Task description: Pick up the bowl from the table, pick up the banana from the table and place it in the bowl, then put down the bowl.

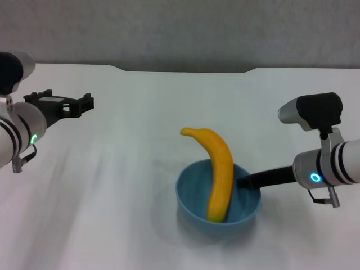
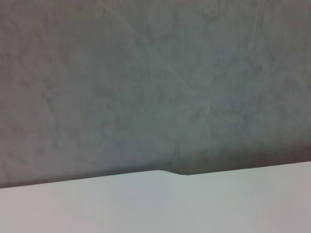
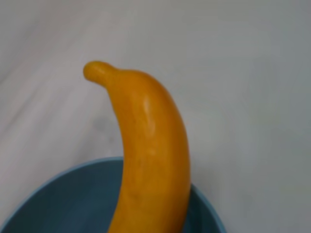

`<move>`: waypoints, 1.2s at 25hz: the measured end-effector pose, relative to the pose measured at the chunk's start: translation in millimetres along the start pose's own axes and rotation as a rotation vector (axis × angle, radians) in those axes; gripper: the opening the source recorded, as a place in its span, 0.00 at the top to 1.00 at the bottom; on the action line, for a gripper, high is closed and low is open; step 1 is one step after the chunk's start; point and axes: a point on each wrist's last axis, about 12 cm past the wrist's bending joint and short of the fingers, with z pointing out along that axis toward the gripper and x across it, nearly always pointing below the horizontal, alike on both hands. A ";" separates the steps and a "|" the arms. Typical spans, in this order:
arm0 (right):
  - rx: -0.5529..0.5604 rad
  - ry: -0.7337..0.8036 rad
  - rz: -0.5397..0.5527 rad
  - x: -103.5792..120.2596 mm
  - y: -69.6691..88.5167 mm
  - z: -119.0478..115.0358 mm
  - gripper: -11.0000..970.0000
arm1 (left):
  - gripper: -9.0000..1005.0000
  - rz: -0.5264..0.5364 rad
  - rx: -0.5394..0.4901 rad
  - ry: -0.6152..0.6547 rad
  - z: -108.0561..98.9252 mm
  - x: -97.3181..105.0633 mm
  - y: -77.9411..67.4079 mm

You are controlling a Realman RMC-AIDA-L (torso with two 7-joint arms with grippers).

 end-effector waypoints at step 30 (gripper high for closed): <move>0.126 -0.480 -0.190 17.8 -8.5 -71.4 0.09 | 0.11 -0.099 -0.010 -0.090 -5.3 50.6 27.3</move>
